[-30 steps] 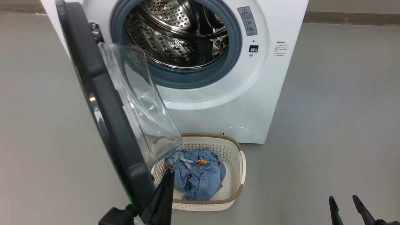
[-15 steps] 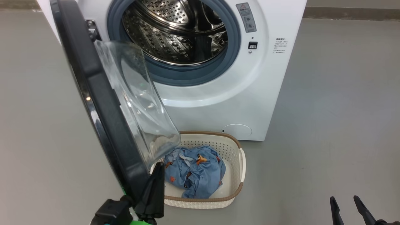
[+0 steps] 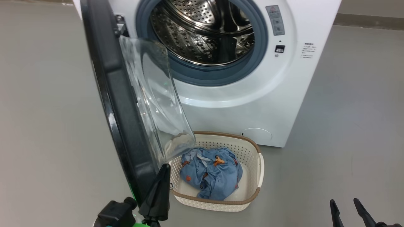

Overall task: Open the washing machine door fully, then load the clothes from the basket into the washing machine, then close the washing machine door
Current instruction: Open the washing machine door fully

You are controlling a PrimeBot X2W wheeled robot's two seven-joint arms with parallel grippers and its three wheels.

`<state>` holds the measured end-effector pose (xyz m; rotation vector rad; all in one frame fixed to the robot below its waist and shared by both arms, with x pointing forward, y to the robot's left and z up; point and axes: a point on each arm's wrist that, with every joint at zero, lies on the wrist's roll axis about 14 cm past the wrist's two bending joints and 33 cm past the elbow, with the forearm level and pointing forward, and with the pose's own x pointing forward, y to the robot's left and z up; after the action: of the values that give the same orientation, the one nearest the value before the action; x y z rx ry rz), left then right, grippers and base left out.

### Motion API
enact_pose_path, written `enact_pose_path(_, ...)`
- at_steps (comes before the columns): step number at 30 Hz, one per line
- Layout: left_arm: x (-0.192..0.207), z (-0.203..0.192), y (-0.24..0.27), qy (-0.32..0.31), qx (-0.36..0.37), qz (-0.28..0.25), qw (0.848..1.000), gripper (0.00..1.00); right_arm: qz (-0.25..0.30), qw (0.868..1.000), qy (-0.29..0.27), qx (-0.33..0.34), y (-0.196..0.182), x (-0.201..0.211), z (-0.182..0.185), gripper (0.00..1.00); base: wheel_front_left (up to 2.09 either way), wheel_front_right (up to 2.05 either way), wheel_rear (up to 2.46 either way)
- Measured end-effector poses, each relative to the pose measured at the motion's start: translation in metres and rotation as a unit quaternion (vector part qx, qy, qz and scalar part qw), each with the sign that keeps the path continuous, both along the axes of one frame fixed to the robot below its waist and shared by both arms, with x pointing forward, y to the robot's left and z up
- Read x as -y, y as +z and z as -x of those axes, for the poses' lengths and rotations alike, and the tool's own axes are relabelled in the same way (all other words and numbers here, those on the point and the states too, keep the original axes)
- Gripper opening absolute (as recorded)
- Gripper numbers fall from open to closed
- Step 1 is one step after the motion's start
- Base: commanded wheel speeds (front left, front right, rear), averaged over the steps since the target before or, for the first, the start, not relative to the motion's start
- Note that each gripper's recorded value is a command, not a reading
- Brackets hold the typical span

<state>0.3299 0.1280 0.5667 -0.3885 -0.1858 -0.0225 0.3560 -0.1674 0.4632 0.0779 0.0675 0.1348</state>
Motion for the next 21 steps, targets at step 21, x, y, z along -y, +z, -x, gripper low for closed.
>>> enact_pose_path(21, -0.102, 0.024, -0.016, 0.186, -0.03, -0.016, 0.982, 0.0, -0.008, 0.996, 0.082, -0.02, -0.013, -0.054, -0.017, 1.0, 0.0, 0.0, 0.0)
